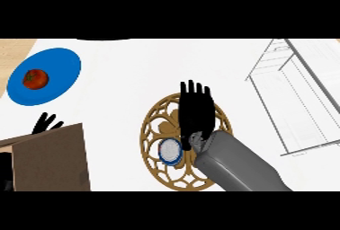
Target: Pick the cupcake from the placemat and place it in the tiered shelf
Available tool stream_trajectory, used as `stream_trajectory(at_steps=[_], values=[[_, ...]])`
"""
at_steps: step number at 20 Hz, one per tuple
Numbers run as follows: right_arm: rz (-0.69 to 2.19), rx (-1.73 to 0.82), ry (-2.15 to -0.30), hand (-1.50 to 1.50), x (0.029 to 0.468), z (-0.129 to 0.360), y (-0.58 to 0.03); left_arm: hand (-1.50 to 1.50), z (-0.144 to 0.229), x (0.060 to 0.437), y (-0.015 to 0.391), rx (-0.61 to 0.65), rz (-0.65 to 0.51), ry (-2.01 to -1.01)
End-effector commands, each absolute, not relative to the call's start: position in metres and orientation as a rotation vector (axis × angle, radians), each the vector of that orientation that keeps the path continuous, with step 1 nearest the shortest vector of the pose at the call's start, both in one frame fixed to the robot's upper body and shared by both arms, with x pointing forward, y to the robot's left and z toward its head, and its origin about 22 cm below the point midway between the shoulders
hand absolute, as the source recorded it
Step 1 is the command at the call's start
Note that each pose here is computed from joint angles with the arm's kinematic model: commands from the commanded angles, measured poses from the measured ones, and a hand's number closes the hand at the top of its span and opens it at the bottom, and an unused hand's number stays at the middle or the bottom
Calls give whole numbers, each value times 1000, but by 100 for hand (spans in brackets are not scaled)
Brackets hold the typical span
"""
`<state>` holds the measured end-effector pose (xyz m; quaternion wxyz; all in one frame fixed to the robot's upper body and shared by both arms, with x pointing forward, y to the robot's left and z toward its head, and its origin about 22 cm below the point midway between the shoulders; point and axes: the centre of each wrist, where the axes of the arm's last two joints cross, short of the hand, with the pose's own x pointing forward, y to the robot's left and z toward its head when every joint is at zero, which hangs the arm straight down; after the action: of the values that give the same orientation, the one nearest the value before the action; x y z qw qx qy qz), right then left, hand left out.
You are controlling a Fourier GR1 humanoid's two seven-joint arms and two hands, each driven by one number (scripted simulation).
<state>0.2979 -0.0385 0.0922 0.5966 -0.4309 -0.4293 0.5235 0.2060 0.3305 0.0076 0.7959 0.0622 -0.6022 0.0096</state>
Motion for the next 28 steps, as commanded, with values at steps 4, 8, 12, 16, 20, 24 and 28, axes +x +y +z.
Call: stream_trajectory(at_steps=[4,8,12,16,20,24,28], values=[[1250,-1080,-792,-150,319,92,-63,0,5,212,351,266,-48,-1334],[1253,-1095,-776,-150,319,86,-55,0,14,225,348,271,-33,-1335],[1250,-1099,-754,-150,337,75,-61,0,9,229,344,268,-36,-1316],[1247,-1102,-774,-150,334,73,-84,0,-4,223,344,236,-47,-1329],[1276,-1087,-783,-150,326,40,-81,0,12,228,354,243,-48,-1331],[1271,-1088,-792,-150,333,44,-76,0,9,228,354,254,-65,-1337],[1267,-1068,-777,-150,347,48,-72,0,18,238,355,240,-46,-1328]])
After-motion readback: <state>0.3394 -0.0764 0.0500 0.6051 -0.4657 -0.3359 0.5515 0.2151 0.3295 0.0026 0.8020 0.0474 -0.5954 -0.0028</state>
